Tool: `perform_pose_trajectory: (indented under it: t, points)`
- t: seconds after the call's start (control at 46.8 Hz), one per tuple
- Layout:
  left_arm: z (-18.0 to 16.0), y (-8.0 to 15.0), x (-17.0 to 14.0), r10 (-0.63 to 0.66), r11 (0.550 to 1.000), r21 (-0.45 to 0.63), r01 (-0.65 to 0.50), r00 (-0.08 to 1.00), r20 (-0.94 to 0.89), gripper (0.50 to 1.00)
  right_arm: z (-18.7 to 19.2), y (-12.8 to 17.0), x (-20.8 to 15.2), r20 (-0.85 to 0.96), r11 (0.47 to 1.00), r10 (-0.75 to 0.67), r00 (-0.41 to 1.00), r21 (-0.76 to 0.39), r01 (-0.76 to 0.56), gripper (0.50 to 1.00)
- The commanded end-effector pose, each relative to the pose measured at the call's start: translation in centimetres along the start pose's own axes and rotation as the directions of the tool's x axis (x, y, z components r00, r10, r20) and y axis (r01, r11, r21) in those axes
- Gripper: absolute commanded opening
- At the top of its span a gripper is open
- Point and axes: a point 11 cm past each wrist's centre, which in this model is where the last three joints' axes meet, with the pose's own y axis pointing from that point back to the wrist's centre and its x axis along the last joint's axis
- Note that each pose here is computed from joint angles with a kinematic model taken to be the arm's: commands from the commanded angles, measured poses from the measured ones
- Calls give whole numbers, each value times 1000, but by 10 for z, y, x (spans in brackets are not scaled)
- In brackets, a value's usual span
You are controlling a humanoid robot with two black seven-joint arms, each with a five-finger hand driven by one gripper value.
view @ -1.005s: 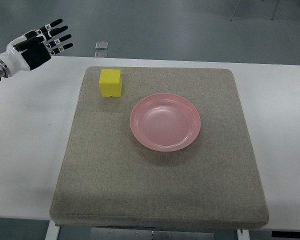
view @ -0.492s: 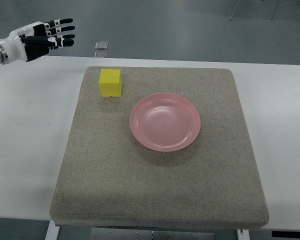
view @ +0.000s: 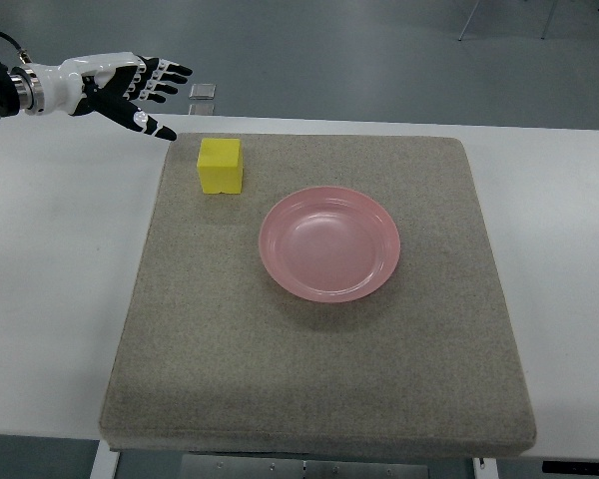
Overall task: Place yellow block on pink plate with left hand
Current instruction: 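Move the left hand toward the yellow cube and lower it, then close the left hand fingers around the yellow cube and lift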
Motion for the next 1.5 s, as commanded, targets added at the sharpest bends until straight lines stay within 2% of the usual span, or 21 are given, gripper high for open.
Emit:
perform_pose_trajectory:
  t: [0.0, 0.128, 0.513, 0.813, 1.091, 1.476]
  points:
    - [3, -3, -4, -9, 1000, 24, 8, 997, 75, 994, 0, 0, 0, 0, 1000, 0, 1000, 0, 0, 924]
    - [3, -9, -4, 25, 997, 61, -36, 983, 181, 994, 0, 0, 0, 0, 1000, 0, 1000, 0, 0, 924]
    - [6, -47, -35, -3, 992, 119, -46, 925, 379, 992, 0, 0, 0, 0, 1000, 0, 1000, 0, 0, 924]
    - [2, -69, -45, -27, 984, 172, -55, 897, 442, 992, 0, 0, 0, 0, 1000, 0, 1000, 0, 0, 924]
    - [4, -79, -48, -5, 981, 172, -91, 870, 494, 992, 0, 0, 0, 0, 1000, 0, 1000, 0, 0, 924]
    - [1, -85, -60, -44, 980, 188, -62, 858, 512, 986, 0, 0, 0, 0, 1000, 0, 1000, 0, 0, 924]
